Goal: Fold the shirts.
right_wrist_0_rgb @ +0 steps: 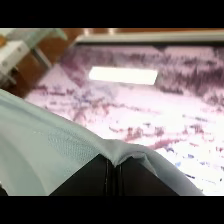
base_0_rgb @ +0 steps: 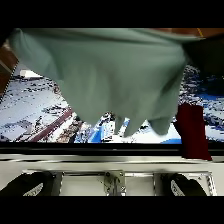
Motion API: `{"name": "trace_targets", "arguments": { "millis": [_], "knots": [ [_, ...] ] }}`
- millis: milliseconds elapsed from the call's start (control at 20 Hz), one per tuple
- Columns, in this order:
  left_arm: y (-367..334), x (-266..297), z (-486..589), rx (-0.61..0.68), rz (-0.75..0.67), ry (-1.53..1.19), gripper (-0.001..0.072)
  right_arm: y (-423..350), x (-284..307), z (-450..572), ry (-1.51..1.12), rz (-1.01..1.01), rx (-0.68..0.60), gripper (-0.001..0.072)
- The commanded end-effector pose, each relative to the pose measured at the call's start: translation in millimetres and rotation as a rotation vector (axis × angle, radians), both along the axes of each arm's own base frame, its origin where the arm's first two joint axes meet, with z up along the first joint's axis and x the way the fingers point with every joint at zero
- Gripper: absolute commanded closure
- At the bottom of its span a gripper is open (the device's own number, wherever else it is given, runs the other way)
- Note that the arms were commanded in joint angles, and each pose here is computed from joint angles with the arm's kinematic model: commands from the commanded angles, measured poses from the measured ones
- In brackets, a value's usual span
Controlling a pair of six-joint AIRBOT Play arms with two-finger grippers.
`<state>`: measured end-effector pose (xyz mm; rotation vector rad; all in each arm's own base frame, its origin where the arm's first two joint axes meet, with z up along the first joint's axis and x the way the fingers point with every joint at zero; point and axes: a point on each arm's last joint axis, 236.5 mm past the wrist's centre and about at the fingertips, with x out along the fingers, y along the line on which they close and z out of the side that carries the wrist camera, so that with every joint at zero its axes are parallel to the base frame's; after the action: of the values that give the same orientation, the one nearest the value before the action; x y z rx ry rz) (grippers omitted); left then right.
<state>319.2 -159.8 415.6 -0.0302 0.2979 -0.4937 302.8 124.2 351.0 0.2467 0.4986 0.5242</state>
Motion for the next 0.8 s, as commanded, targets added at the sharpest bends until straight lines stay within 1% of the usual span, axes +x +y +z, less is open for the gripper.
{"name": "trace_targets", "arguments": {
  "millis": [0, 50, 150, 250, 350, 500, 600, 750],
  "knots": [
    [-2.2, 10.1, -61.1, 0.086, 0.001, 0.171, 0.0671, -31.5, -20.4, -114.7, 0.435, -0.043, -0.177, 0.0649],
    [-4.6, 15.6, -88.3, 0.115, -0.002, 0.241, 0.0671, -38.6, -18.5, -145.9, 0.509, -0.062, -0.199, 0.065],
    [-8.0, 24.5, -144.4, 0.17, -0.003, 0.381, 0.0671, -37.6, -9.2, -201.5, 0.593, -0.083, -0.166, 0.0649],
    [-10.7, 31.2, -205.0, 0.224, -0.003, 0.522, 0.067, -30.0, 5.9, -248.0, 0.619, -0.118, -0.08, 0.0649],
    [-13.0, 36.6, -266.4, 0.247, 0.022, 0.679, 0.0671, -23.3, 20.8, -288.5, 0.656, -0.155, 0.004, 0.065],
    [-19.2, 53.1, -332.8, 0.291, 0.033, 0.811, 0.0671, -9.0, 53.3, -327.0, 0.675, -0.149, 0.104, 0.0649],
    [-27.2, 75.1, -367.3, 0.291, 0.046, 0.835, 0.0671, -6.4, 81.6, -347.9, 0.67, -0.188, 0.176, 0.0649],
    [-38.6, 101.1, -417.6, 0.237, 0.103, 0.888, 0.0671, -3.2, 105.1, -378.9, 0.712, -0.25, 0.278, 0.0648]
  ]
}}
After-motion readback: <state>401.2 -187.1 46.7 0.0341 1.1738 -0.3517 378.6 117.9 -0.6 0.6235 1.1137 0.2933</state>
